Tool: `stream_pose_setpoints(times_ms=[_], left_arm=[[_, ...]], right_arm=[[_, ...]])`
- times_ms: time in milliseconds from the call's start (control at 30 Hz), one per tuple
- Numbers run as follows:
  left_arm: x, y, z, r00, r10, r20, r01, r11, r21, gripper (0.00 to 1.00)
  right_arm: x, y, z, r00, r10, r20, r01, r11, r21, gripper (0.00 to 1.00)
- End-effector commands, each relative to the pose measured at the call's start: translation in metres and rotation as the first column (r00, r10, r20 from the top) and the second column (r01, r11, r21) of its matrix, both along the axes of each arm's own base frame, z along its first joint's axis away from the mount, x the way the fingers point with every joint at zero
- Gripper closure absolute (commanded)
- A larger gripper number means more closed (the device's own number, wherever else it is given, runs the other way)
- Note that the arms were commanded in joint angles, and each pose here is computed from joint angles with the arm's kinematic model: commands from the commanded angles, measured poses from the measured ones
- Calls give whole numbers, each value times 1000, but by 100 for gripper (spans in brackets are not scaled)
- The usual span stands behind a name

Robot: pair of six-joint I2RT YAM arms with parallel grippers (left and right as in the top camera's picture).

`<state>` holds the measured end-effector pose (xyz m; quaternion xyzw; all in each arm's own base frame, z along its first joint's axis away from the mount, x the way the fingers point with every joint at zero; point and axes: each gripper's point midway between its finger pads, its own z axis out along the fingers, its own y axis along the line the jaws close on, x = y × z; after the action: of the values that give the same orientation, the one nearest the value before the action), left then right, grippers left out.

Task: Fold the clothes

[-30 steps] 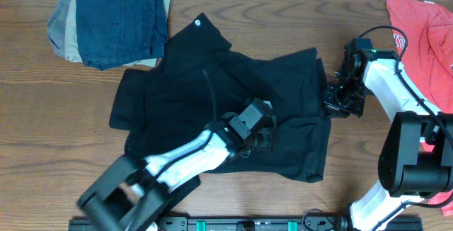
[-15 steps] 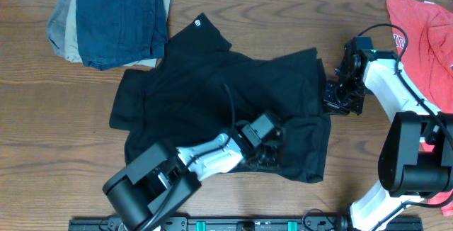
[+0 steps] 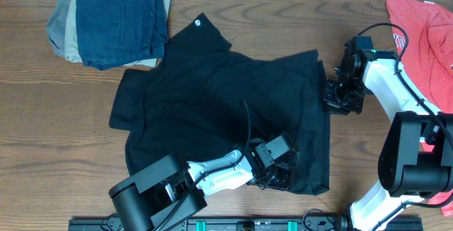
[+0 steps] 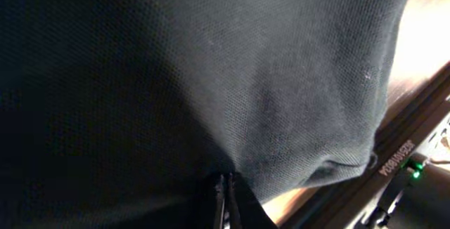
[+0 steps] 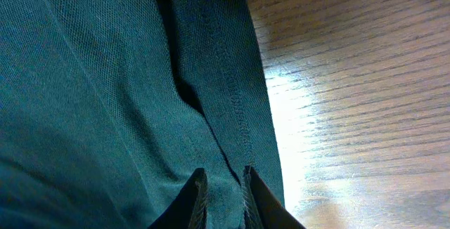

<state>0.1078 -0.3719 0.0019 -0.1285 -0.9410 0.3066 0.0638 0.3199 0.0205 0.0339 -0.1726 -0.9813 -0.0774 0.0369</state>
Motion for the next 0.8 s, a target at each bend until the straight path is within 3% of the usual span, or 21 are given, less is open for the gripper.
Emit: stream_pose_setpoints(times_ms=[0,133,400,567,767], left_arm=[[-17,-6,17,999,-42,-11,42,998,-42,94],[-17,-11,37,996,-63,70,68,994,-81,94],[32,-1,79,929,78,362,-48,995,-92,94],[35,-5,62,936,106,334,-86,993,-74,94],[37,-30,31,950,98,298,-66,991,-117,94]], right_arm=[[0,2,-1,1000,19,4,-19,1000,5,83],[2,2,-1,1000,19,12,-19,1000,6,80],[9,6,-1,999,17,39,-18,999,29,73],[20,27,5,995,34,99,-49,988,150,73],[19,27,5,995,34,92,-47,987,152,73]])
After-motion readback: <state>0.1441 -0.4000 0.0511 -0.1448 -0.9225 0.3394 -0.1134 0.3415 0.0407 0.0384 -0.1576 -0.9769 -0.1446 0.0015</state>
